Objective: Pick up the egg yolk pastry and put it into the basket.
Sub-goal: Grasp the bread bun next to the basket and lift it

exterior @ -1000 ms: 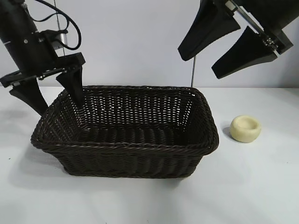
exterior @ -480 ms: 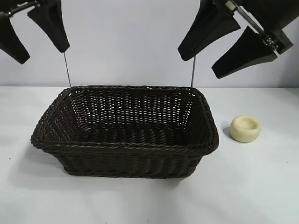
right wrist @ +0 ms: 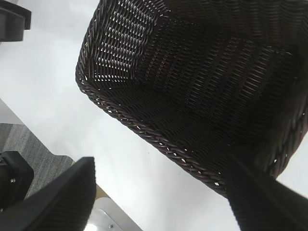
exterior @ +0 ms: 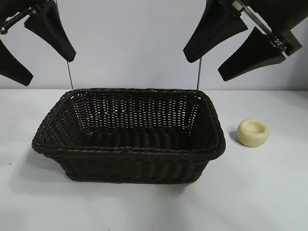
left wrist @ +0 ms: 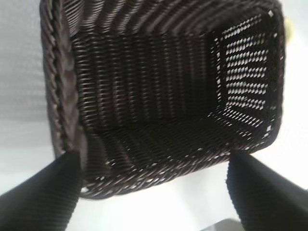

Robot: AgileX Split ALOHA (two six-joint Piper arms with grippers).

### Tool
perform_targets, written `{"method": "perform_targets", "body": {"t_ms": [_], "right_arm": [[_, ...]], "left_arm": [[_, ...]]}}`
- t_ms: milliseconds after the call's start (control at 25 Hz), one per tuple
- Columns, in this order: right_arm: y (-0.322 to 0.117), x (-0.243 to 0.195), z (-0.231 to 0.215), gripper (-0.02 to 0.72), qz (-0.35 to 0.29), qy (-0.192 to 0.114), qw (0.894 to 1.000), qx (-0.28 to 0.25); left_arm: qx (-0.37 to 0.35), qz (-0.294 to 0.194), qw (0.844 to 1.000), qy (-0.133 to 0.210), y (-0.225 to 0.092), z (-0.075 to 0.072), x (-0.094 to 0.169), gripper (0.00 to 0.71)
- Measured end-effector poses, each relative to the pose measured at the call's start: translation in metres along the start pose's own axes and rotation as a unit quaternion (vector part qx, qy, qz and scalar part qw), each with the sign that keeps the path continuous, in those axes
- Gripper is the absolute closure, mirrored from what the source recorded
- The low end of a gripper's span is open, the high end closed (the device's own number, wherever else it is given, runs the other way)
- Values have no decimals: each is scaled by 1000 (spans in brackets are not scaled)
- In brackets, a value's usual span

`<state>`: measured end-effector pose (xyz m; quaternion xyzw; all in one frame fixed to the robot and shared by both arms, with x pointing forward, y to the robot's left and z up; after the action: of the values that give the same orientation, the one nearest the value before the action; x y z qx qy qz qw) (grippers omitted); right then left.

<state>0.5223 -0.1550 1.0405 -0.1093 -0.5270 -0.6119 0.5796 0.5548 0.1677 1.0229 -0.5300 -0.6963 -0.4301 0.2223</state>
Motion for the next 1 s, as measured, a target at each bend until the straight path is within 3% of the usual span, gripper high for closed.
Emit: {"method": "perform_targets", "body": {"t_ms": [400, 1000], "right_arm": [[2, 0, -1, 163, -7, -4, 1000, 0], [3, 0, -1, 163, -10, -5, 1000, -2]], "left_arm": [[11, 52, 999, 0, -16, -1, -54, 114], [8, 52, 999, -4, -15, -1, -56, 114]]}}
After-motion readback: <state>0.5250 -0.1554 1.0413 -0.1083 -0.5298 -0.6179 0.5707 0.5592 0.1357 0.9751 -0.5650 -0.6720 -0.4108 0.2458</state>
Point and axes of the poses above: a point on each arm's last joint axis where the gripper is mounted, x pointing back along that axis away from the gripper, z along the wrist's bending axis when the last joint is at zero, y = z × x, the point moved 4 cm from there along -x, pointing out along that axis toward the gripper, and after that the axes turned 1 degree about x, right-handed, at the moved point
